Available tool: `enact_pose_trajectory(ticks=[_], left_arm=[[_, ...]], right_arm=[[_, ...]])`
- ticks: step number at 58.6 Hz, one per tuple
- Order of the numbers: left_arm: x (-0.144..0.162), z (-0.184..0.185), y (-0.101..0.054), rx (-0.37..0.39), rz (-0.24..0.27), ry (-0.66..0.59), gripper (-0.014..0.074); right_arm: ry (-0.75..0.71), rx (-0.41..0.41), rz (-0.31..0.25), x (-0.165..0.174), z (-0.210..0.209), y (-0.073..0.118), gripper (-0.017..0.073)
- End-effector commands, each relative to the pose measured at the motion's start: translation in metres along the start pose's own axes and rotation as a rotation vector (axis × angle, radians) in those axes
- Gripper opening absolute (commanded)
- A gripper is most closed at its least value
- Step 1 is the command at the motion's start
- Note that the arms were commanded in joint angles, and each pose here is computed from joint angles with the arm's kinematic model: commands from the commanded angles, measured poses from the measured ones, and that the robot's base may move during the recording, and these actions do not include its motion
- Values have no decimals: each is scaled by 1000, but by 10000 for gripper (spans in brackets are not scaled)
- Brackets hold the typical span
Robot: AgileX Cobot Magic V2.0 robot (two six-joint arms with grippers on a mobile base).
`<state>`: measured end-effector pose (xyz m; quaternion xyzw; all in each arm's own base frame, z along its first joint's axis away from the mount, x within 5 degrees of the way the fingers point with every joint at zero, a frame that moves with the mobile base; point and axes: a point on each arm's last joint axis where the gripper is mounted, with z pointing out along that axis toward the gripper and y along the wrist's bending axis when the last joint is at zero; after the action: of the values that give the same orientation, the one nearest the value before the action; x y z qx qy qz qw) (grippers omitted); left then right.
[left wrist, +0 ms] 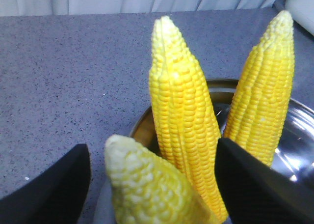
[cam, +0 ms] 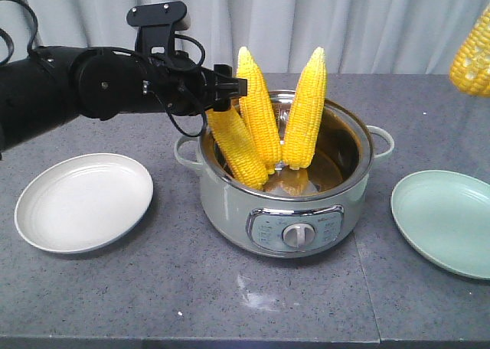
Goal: Distribute corn equally
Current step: 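Lift the corn cobs out of the pot with both grippers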
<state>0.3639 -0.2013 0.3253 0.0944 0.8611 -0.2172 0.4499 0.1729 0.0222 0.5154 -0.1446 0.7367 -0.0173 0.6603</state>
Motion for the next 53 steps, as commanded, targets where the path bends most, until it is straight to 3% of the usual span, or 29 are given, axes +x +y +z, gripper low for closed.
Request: enact_pose_trajectory(ticks=[1, 16, 23, 41, 47, 53], left_arm=[[-23, -18, -12, 45, -7, -130, 524], [-20, -14, -11, 41, -7, -112, 482], [-20, -14, -11, 40, -7, -111, 377], [-27, -22, -14, 48, -5, -130, 11], [-48, -44, -22, 65, 14, -178, -8], [-74, -80, -32, 69, 64, -216, -8]], right_arm=[[-106, 39, -3, -15, -9, -4, -5], [-105, 40, -7, -15, -9, -4, -5], [-105, 40, -7, -15, -9, -4, -5], [-102, 39, -7, -14, -9, -4, -5], [-88, 34, -7, -13, -9, -4, -5], [-67, 25, 13, -11, -9, -3, -5]])
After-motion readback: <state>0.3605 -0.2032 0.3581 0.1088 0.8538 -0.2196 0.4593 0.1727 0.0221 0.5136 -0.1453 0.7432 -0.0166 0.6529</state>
